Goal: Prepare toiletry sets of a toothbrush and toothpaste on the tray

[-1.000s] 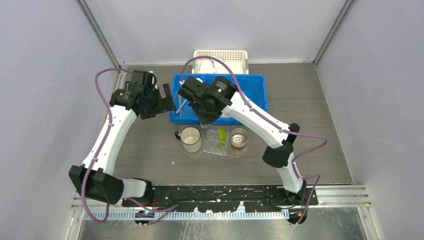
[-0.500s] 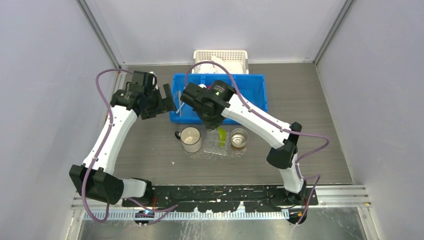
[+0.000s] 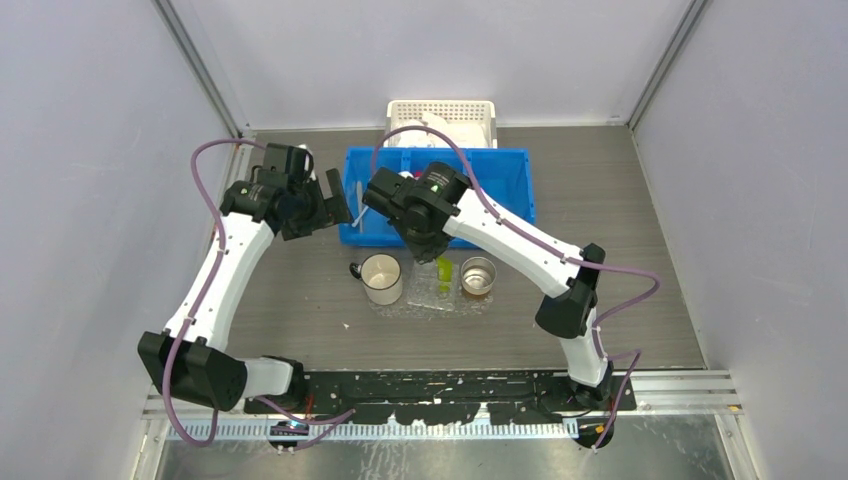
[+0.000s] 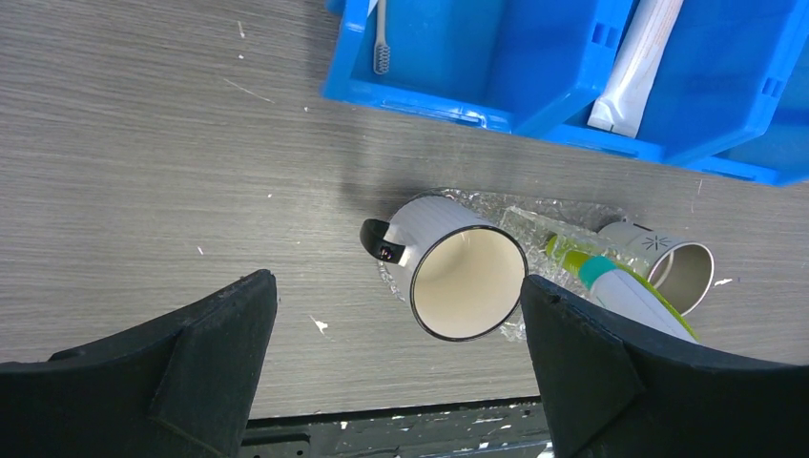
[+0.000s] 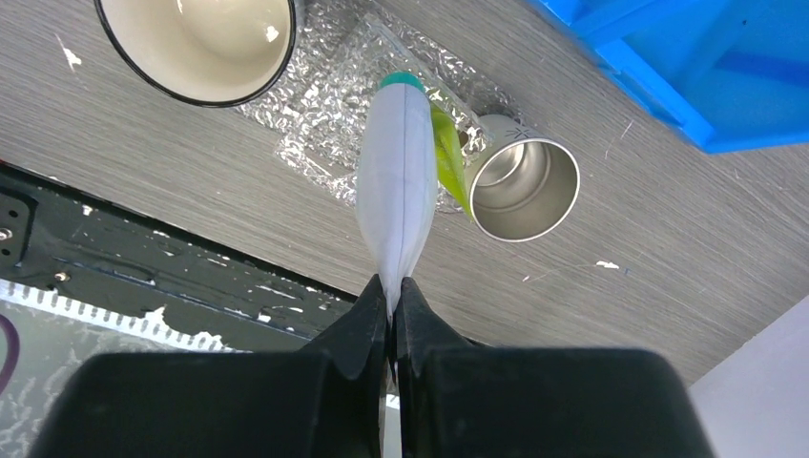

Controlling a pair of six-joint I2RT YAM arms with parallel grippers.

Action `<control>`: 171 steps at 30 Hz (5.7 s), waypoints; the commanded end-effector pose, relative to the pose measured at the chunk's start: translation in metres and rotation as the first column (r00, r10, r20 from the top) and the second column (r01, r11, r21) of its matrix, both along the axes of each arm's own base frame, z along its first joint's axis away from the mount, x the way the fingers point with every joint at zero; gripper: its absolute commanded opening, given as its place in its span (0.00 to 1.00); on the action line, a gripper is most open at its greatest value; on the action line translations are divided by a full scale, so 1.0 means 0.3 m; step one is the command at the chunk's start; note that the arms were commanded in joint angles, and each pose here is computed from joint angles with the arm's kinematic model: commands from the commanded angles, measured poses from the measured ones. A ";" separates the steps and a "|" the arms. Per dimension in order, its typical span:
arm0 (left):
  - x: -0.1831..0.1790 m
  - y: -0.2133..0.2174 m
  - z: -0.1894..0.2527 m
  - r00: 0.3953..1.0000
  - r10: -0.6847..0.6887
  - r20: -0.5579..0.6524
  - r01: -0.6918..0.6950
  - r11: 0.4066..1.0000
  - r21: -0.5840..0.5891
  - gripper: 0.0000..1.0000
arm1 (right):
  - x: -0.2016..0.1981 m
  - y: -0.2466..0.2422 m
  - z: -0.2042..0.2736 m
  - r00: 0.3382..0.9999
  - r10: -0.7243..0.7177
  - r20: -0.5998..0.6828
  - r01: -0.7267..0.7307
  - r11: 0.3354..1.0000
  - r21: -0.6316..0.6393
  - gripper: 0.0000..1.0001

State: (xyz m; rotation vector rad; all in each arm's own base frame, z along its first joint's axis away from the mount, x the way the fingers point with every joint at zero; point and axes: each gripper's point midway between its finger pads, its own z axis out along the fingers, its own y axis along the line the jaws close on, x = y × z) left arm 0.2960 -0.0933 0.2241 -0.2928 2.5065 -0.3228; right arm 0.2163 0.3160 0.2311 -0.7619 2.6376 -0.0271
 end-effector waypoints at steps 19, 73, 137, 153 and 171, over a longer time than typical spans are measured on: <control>0.013 -0.001 0.029 0.999 0.001 0.054 0.000 1.000 -0.020 1.00 | -0.063 -0.075 -0.015 0.995 0.047 -0.091 -0.054 0.995 -0.078 0.01; 0.063 0.020 -0.011 1.000 0.016 0.027 -0.016 1.000 -0.008 1.00 | 0.101 0.017 -0.212 0.981 0.101 -0.163 -0.103 0.995 0.001 0.01; 0.076 -0.011 -0.029 0.999 0.037 0.007 -0.036 0.997 -0.068 1.00 | 0.029 -0.011 -0.276 0.944 0.230 -0.236 -0.243 0.970 -0.027 0.14; 0.082 -0.018 -0.021 0.999 0.030 0.011 -0.029 0.997 -0.078 1.00 | 0.054 0.025 -0.120 0.966 0.226 -0.126 -0.218 0.973 0.071 0.65; 0.092 -0.023 -0.045 1.000 0.017 0.022 -0.015 0.997 -0.080 1.00 | 0.507 0.017 0.042 0.981 -0.184 0.064 0.149 0.920 0.362 0.45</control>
